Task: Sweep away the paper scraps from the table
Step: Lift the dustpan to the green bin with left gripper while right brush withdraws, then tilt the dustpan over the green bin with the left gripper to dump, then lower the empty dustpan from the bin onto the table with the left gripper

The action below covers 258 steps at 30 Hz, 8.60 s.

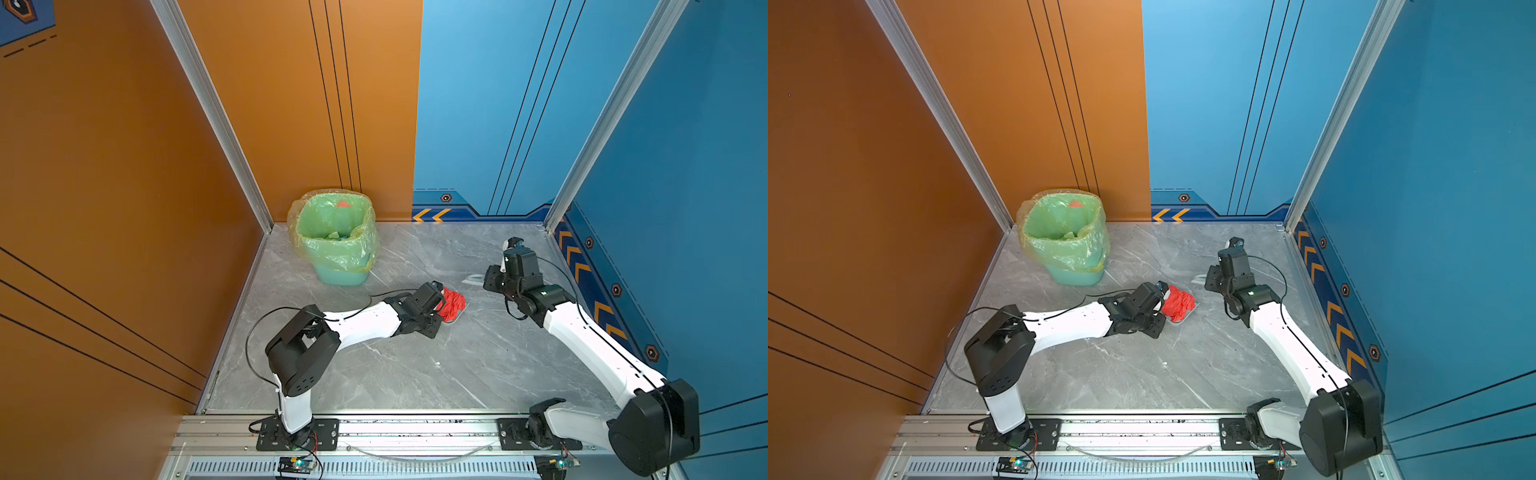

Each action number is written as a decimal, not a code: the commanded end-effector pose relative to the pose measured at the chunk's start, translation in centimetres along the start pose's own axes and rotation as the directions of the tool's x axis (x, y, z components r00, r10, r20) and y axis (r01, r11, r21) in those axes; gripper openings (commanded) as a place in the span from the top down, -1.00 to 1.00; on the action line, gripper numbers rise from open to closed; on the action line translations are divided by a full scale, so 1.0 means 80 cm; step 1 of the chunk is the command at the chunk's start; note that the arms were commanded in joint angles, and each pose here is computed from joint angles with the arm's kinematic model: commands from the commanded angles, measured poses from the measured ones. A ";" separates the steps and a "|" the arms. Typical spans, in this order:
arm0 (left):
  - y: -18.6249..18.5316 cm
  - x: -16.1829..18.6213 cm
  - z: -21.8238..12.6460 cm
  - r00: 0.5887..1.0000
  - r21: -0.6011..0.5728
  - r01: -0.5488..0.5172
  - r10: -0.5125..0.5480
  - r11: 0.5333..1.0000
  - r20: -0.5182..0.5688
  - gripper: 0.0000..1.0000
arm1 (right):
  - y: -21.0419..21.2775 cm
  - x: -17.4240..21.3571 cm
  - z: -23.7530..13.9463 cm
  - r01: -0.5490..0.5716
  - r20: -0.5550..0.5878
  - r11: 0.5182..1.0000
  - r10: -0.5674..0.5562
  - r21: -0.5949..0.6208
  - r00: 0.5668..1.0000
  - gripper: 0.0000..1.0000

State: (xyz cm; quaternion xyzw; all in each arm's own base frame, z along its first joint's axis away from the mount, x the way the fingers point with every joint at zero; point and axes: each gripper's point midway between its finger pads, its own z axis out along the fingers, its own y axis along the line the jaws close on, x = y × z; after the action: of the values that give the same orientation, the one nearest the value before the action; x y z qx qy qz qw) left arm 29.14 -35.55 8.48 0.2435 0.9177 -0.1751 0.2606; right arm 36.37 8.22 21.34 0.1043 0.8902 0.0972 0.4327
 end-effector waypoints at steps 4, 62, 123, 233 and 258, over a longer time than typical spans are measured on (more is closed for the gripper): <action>0.016 -0.023 -0.052 0.999 -0.041 0.019 -0.018 0.999 0.034 1.00 | -0.014 -0.017 -0.039 -0.053 0.046 0.999 0.053 -0.009 0.998 1.00; 0.235 -0.169 -0.363 0.879 -0.311 0.268 -0.099 0.912 0.467 1.00 | -0.017 0.004 -0.029 -0.133 0.001 0.990 0.134 -0.048 0.991 1.00; 0.397 -0.172 -0.386 0.976 -0.782 -0.042 0.193 0.622 0.102 1.00 | -0.023 0.012 -0.031 -0.120 0.015 0.991 0.121 -0.056 0.993 1.00; 0.240 -0.203 -0.447 0.835 -0.781 -0.156 0.503 0.605 0.223 1.00 | -0.036 0.020 -0.057 -0.147 0.034 0.987 0.149 -0.064 0.988 1.00; 0.129 -0.116 -0.350 0.838 -0.500 -0.141 0.372 0.854 0.399 1.00 | -0.016 0.026 -0.066 -0.135 0.010 0.989 0.136 -0.065 0.991 1.00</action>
State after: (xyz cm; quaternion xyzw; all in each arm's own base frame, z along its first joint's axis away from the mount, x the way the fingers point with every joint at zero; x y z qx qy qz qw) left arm 31.25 -16.92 34.31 0.2724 0.7929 0.0661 0.5411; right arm 30.87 7.33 21.60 0.1415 0.8775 0.1618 0.4286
